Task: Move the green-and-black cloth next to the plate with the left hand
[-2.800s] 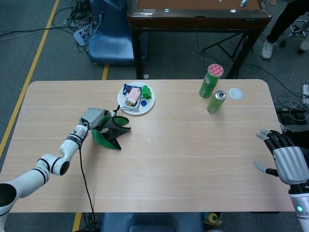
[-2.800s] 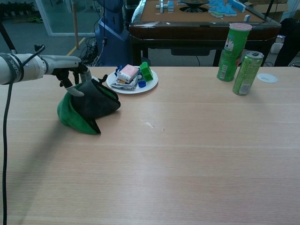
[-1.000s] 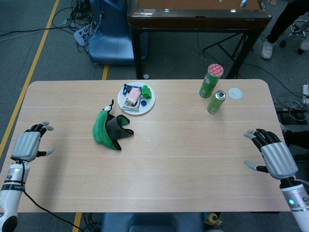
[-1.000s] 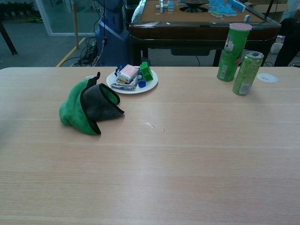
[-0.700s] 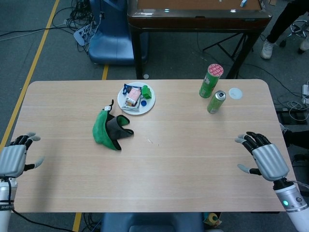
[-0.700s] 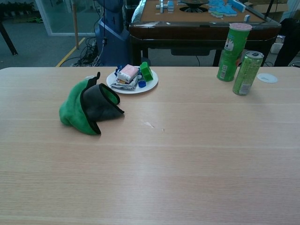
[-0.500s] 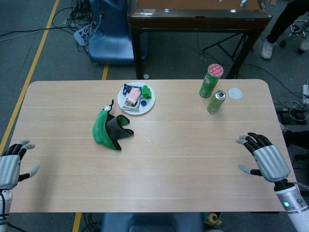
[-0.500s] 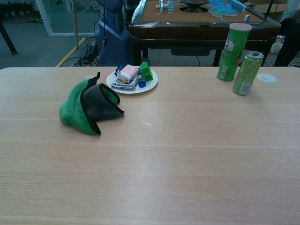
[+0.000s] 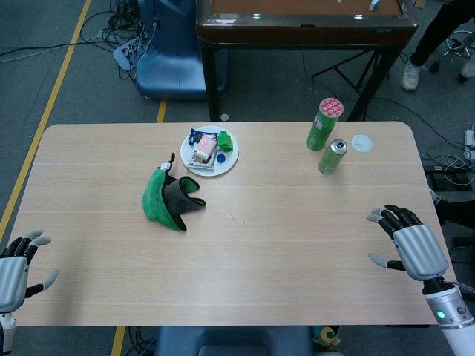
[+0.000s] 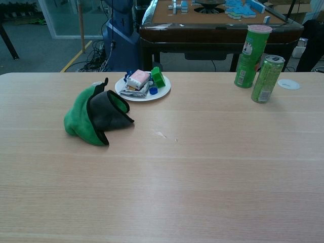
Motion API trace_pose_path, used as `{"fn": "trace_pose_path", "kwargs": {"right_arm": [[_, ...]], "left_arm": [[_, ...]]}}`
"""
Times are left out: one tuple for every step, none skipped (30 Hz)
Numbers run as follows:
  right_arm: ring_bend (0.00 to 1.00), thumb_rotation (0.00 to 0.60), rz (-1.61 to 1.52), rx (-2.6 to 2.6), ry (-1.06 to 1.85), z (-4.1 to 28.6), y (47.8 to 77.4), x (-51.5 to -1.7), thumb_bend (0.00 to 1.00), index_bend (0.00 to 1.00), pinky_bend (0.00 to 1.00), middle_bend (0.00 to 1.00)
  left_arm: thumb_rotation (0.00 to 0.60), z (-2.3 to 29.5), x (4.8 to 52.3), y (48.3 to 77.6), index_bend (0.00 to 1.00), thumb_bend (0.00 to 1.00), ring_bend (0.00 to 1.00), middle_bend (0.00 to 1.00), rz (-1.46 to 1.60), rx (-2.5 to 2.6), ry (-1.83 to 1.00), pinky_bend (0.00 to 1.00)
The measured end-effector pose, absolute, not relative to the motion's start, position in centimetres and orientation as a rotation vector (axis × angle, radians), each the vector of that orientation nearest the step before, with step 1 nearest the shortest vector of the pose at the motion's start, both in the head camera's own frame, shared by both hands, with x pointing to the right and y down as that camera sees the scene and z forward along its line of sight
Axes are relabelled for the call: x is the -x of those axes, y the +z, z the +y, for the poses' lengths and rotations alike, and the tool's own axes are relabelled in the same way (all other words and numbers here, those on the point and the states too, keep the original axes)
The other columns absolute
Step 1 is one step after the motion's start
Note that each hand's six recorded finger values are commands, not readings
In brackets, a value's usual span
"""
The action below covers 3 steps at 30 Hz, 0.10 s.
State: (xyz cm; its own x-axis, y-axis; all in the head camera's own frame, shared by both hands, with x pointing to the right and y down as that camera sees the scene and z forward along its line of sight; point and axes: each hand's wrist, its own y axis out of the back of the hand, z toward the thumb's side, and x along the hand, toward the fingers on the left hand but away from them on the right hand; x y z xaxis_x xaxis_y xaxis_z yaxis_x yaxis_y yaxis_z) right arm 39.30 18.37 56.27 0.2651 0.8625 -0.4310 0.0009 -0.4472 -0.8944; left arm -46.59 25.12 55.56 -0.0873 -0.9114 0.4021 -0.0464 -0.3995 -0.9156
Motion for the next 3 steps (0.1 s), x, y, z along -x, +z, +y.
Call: {"fn": "trace_pose_path", "kwargs": {"right_arm": [[0.18, 0.6, -0.803, 1.697, 1.298, 18.43, 56.3, -39.38, 0.17, 0.3, 0.22, 0.27], [0.18, 0.6, -0.805, 1.696, 1.303, 18.5, 56.32, -39.46, 0.17, 0.3, 0.22, 0.27], [0.18, 0.6, -0.807, 1.694, 1.308, 18.55, 56.32, -39.54, 0.17, 0.3, 0.22, 0.27]], "left_arm": [[0.6, 25.1, 46.49, 55.64, 0.3, 0.18, 0.21, 0.21, 1.075, 1.489, -1.57, 0.35], [0.6, 25.06, 46.41, 55.69, 0.3, 0.18, 0.21, 0.21, 1.075, 1.492, -1.569, 0.35], [0.6, 25.02, 46.34, 55.75, 0.3, 0.18, 0.21, 0.21, 1.074, 1.494, -1.568, 0.35]]}}
